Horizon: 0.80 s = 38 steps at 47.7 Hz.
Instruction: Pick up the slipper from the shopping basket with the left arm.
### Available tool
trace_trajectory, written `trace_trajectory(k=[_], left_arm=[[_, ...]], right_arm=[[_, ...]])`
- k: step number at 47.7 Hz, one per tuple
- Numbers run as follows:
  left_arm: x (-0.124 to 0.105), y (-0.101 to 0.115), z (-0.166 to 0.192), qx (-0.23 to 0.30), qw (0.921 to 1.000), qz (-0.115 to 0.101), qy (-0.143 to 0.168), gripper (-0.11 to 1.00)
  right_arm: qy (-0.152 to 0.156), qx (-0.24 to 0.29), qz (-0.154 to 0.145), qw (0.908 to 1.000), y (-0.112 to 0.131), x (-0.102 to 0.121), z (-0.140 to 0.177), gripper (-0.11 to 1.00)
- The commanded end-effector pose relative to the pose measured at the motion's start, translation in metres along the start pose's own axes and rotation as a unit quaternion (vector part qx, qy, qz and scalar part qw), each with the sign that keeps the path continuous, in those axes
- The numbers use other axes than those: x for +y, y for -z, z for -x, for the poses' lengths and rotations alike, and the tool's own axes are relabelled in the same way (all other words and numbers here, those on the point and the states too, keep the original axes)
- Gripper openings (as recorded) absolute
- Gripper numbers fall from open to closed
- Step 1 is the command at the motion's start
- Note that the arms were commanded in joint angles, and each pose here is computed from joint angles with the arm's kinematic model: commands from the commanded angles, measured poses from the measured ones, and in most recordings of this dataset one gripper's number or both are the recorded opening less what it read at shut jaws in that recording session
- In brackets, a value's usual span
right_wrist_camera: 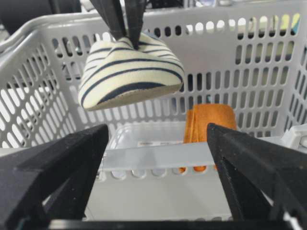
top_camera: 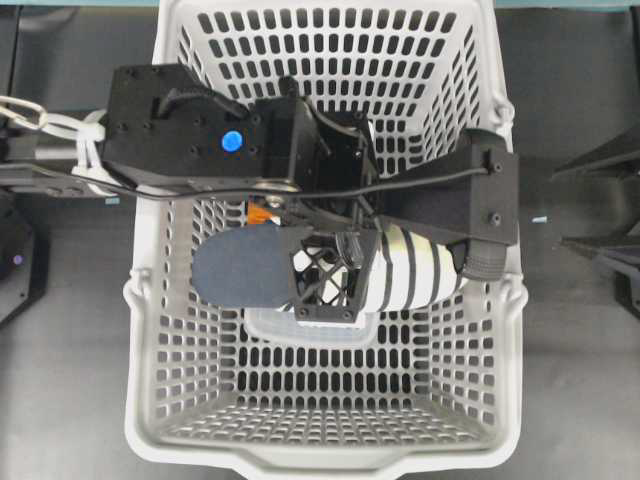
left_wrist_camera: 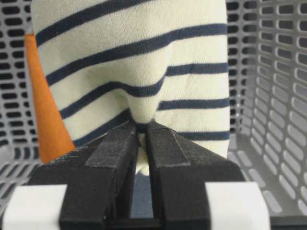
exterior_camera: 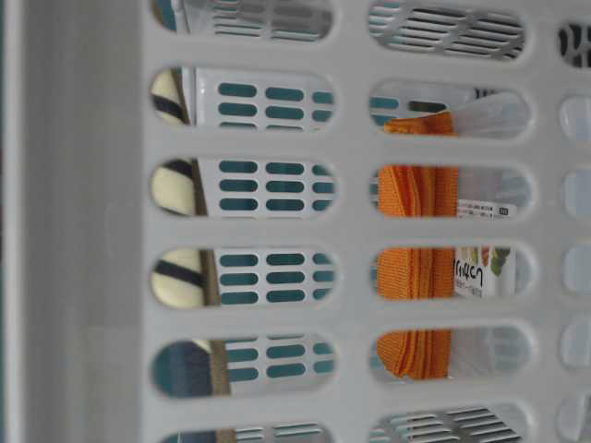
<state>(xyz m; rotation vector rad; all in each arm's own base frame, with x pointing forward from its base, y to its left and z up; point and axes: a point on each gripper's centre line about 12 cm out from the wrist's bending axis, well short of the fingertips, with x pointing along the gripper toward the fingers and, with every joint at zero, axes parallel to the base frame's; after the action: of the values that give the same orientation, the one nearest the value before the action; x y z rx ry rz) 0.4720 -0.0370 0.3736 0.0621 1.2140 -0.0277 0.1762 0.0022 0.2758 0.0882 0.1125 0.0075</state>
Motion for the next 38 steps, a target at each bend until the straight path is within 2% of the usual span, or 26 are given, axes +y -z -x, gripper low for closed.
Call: trace_trajectory(k=[1, 20, 31, 38], left_arm=[[0.000, -0.002, 0.017, -0.022, 0.9998, -0.002, -0.001, 0.05], [-0.001, -0.001, 0.014, -0.018, 0.9997, -0.015, -0.001, 0.05], [-0.001, 0.001, 0.009, -0.010, 0.9994, -0.034, -0.001, 0.05], [-0.001, 0.001, 0.007, -0.009, 0.9992, -0.039, -0.001, 0.05]], right_arm=[[0.001, -0.009, -0.002, 1.0000, -0.005, 0.000, 0.000, 0.79], [0.001, -0.007, -0.002, 1.0000, -0.004, 0.000, 0.000, 0.79], [0.001, -0.006, -0.002, 1.0000, -0.004, 0.000, 0.000, 0.79], [0.001, -0.007, -0.002, 1.0000, -0.004, 0.000, 0.000, 0.79]])
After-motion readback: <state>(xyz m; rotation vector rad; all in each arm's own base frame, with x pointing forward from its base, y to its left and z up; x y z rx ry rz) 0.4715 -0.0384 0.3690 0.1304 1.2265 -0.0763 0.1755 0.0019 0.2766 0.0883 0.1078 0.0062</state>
